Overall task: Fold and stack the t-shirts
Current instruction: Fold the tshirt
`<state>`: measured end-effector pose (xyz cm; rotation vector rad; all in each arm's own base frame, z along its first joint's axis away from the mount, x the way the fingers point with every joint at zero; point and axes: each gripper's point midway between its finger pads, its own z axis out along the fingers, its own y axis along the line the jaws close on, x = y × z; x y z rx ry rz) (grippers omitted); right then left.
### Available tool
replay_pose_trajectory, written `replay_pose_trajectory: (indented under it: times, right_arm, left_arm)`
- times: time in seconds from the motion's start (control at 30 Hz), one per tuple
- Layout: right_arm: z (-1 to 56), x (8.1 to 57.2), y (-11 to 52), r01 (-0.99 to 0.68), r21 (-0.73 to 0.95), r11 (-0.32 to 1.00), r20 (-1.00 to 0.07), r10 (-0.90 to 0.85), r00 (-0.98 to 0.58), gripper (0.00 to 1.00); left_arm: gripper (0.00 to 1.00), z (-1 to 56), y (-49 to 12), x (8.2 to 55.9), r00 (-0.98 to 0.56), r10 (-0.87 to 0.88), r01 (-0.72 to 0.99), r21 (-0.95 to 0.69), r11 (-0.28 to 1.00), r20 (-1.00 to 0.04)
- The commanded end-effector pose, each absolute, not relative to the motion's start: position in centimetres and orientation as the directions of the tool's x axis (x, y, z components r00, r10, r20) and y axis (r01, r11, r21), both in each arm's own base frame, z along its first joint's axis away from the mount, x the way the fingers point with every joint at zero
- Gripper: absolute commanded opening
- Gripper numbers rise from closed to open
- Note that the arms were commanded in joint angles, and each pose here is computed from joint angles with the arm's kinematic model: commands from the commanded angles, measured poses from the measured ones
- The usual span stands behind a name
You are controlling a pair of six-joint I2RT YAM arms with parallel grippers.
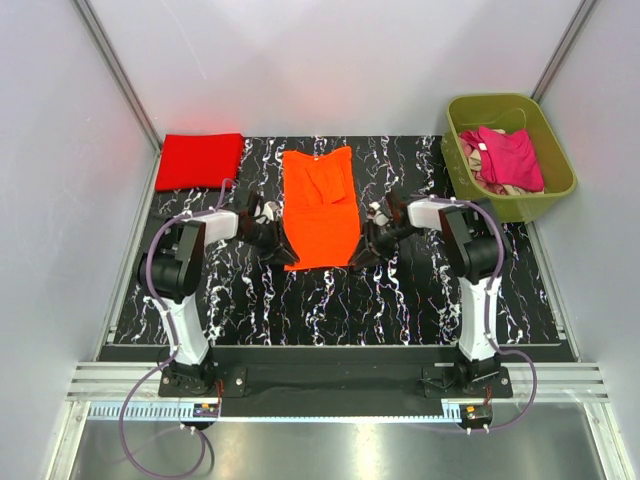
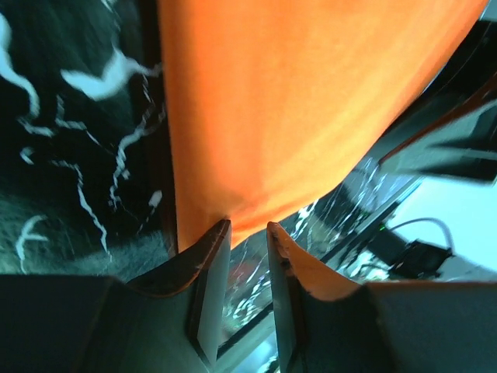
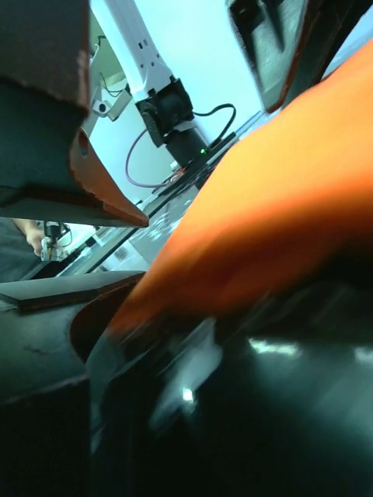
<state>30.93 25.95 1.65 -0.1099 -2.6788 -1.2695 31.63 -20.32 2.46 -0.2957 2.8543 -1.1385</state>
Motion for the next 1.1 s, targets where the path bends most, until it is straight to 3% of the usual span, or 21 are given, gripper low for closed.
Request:
replay_pose_trajectory:
  times: [0.0, 0.27, 0.37, 0.4, 0.57, 0.8, 1.07]
  right_arm:
    - [0.5, 29.4, 22.2, 0.181, 0.705, 0.685, 0.197, 0.056, -0.979, 0.36]
    - [6.7, 30.7, 22.7, 0.167, 0.773, 0.612, 0.128, 0.108, -0.986, 0.37]
    - [9.7, 34.8, 24.4, 0.107, 0.821, 0.561, 0.047, 0.122, -0.991, 0.38]
    - [8.9, 35.7, 24.9, 0.141, 0.819, 0.557, 0.079, 0.133, -0.988, 0.38]
    - [10.5, 42.3, 27.5, 0.145, 0.86, 0.49, 0.047, 0.208, -0.977, 0.38]
    - [8.1, 47.2, 30.4, 0.223, 0.87, 0.441, 0.122, 0.246, -0.962, 0.34]
    - [2.6, 50.5, 26.4, 0.344, 0.83, 0.439, 0.193, 0.353, -0.915, 0.3]
  left_arm:
    - [0.33, 1.4, -18.4, 30.0, -0.99, -0.136, -0.087, -0.63, 0.771, -0.031]
    - [0.35, 7.7, -19.8, 30.7, -0.986, -0.107, 0.016, -0.72, 0.693, -0.125]
    - [0.36, 9.9, -20.7, 34.1, -0.976, -0.127, 0.05, -0.751, 0.659, -0.176]
    - [0.36, 10.0, -21.0, 35.0, -0.975, -0.132, 0.05, -0.758, 0.651, -0.178]
    - [0.32, 9.2, -21.8, 41.7, -0.965, -0.212, -0.004, -0.795, 0.606, -0.157]
    - [0.31, 7.9, -22.4, 47.5, -0.943, -0.303, -0.053, -0.839, 0.542, -0.137]
    - [0.29, 4.9, -19.4, 49.0, -0.929, -0.352, -0.105, -0.83, 0.547, -0.114]
